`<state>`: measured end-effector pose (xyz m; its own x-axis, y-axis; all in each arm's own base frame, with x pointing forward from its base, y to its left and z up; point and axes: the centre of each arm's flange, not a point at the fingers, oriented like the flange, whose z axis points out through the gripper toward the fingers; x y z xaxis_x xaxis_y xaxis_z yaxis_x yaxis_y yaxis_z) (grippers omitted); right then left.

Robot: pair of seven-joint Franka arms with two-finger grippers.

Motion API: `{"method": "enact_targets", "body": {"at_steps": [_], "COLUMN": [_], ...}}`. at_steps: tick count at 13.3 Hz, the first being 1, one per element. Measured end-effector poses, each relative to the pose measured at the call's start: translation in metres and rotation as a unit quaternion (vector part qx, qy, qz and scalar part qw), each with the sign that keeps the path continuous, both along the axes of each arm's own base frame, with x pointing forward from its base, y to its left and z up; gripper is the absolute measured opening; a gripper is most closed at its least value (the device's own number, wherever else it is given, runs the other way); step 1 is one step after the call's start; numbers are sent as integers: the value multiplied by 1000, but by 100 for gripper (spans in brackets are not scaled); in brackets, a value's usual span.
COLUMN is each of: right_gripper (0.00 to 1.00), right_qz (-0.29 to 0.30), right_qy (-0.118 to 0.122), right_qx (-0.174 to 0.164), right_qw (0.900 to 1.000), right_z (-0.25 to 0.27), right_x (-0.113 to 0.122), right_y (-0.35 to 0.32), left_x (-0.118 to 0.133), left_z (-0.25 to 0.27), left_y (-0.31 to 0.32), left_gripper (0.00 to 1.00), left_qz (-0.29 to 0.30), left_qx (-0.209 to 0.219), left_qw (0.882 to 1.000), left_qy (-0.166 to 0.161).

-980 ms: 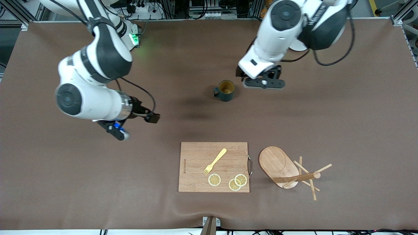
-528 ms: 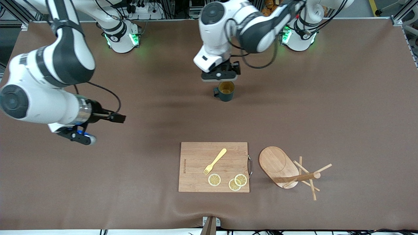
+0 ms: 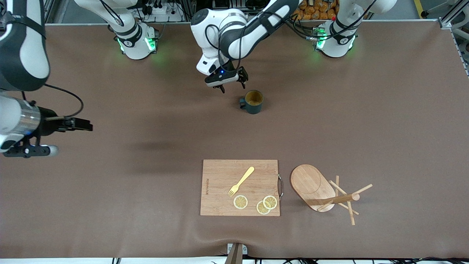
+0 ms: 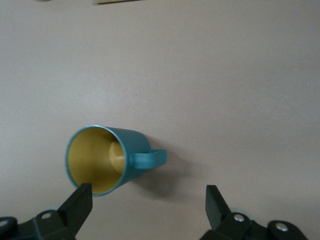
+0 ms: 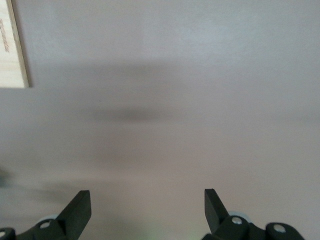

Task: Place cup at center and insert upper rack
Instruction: 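Lower the left gripper and grasp the teal mug handle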

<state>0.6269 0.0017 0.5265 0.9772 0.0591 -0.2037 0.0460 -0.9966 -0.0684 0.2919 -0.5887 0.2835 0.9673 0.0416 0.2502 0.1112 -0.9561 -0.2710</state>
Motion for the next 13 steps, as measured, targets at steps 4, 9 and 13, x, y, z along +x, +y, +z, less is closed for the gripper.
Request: {"method": "enact_targets", "body": {"at_steps": [4, 9, 13], "right_gripper": [100, 100, 100], "right_qz": [41, 42, 43], "right_qy": [-3, -32, -48], "right_qx": [-23, -23, -24], "right_qw": [999, 998, 998], "right_z": [9, 0, 9], "right_x": [-13, -56, -65], "right_y": [-16, -21, -21], "left_x": [-30, -46, -64], "left_z": [-36, -62, -78], "left_y": [-16, -24, -27], "left_gripper": [100, 100, 100], "left_qz": [42, 66, 72], "left_qx": [-6, -25, -42], "left_qw": [995, 985, 973], "left_qy": [-86, -160, -215]}}
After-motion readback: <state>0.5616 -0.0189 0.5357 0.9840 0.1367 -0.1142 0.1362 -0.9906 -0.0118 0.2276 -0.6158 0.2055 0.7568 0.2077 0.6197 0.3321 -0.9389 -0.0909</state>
